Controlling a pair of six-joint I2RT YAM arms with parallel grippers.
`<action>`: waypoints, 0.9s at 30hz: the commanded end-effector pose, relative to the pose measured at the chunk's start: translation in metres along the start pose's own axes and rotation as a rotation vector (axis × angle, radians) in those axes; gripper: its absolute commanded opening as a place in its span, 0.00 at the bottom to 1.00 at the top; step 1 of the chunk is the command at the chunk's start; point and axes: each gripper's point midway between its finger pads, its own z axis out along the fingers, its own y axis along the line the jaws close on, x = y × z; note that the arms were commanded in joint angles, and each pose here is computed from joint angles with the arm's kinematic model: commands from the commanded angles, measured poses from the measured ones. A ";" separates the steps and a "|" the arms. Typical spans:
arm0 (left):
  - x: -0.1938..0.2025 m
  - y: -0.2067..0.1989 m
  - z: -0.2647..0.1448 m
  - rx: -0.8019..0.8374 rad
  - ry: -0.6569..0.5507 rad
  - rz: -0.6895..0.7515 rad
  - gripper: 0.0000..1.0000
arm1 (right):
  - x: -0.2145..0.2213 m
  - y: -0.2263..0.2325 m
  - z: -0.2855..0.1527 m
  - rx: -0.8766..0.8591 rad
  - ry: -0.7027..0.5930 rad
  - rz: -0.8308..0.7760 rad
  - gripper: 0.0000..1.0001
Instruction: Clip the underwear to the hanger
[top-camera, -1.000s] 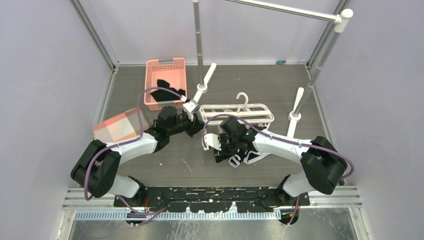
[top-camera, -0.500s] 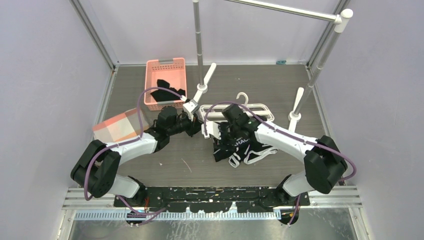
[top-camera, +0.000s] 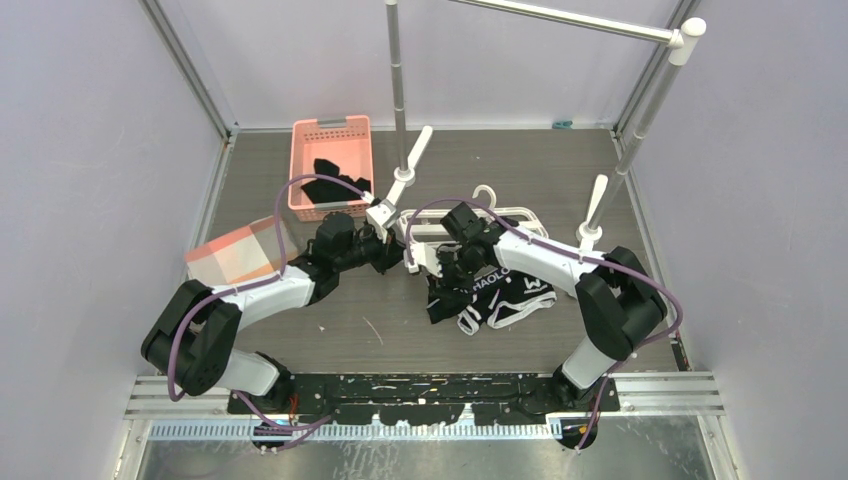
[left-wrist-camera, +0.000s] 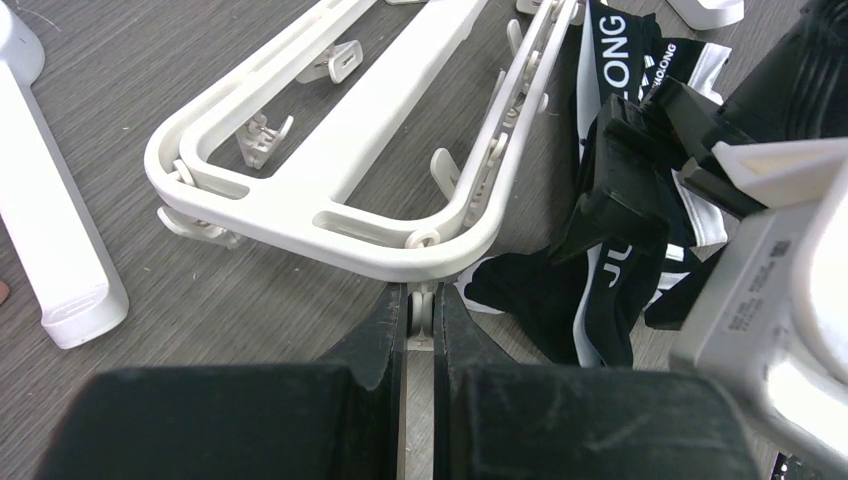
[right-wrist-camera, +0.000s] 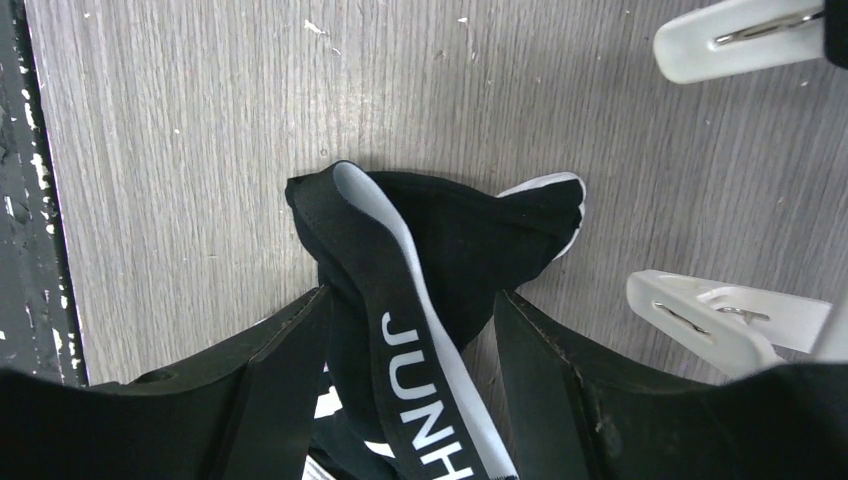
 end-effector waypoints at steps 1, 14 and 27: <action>-0.034 -0.002 -0.003 -0.003 -0.097 0.058 0.00 | -0.015 -0.005 -0.008 -0.021 -0.039 -0.018 0.66; -0.033 -0.002 -0.003 -0.004 -0.093 0.056 0.00 | -0.004 0.005 -0.006 -0.058 -0.008 0.006 0.63; -0.033 -0.001 -0.003 -0.005 -0.093 0.056 0.00 | 0.001 0.019 -0.008 -0.095 -0.002 0.041 0.53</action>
